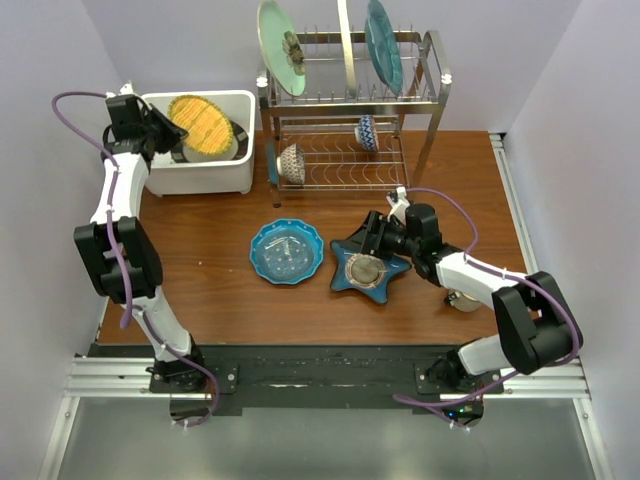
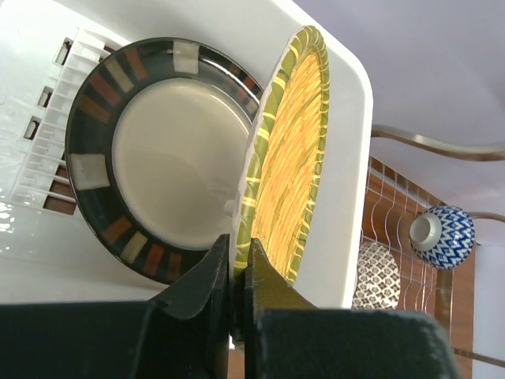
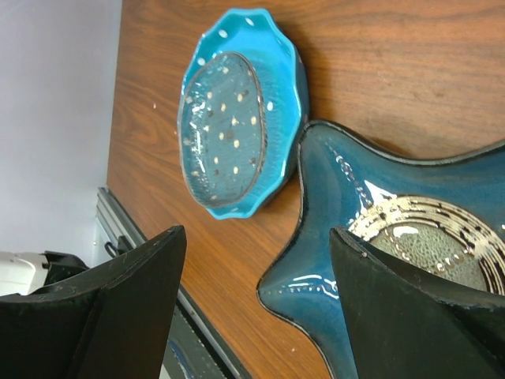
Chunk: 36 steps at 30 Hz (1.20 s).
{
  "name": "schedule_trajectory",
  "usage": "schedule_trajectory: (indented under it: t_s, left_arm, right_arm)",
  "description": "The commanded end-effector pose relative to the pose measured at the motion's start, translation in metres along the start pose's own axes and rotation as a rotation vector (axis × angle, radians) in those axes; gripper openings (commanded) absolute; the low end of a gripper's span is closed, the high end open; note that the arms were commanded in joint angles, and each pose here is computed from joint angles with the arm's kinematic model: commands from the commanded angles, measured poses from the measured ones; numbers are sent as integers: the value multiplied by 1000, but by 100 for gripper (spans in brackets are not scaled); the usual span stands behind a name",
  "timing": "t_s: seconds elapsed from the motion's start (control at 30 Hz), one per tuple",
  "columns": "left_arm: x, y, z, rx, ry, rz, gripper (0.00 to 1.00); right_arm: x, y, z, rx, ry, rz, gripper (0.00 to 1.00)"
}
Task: Place the plates into the plastic bin on the countertop
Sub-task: Place the plate in the plastic bin.
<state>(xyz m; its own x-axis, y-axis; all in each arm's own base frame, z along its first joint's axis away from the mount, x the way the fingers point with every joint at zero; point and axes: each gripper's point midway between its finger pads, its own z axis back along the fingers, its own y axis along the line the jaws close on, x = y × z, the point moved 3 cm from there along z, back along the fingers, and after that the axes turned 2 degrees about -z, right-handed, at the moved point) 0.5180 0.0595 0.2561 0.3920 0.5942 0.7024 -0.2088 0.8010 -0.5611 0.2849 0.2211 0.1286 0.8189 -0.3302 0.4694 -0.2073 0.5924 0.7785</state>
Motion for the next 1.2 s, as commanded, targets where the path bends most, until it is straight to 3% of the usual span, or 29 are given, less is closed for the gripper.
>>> schedule_trajectory:
  t_s: [0.0,0.8,0.93,1.17]
  left_arm:
    - [46,-23,3,-73,-132,-11,0]
    - [31,23,-43,0,-47,25,0]
    - [26,27,-46,-13,-23,31,19]
    - [21,36,-48,-7,6,27,42]
  right_arm:
    - [1,3,5,22,-20,25,77]
    - [-3,3,9,29,-24,20,77]
    - [-3,3,9,29,-23,17,77]
    - [-2,4,10,26,-23,22,77]
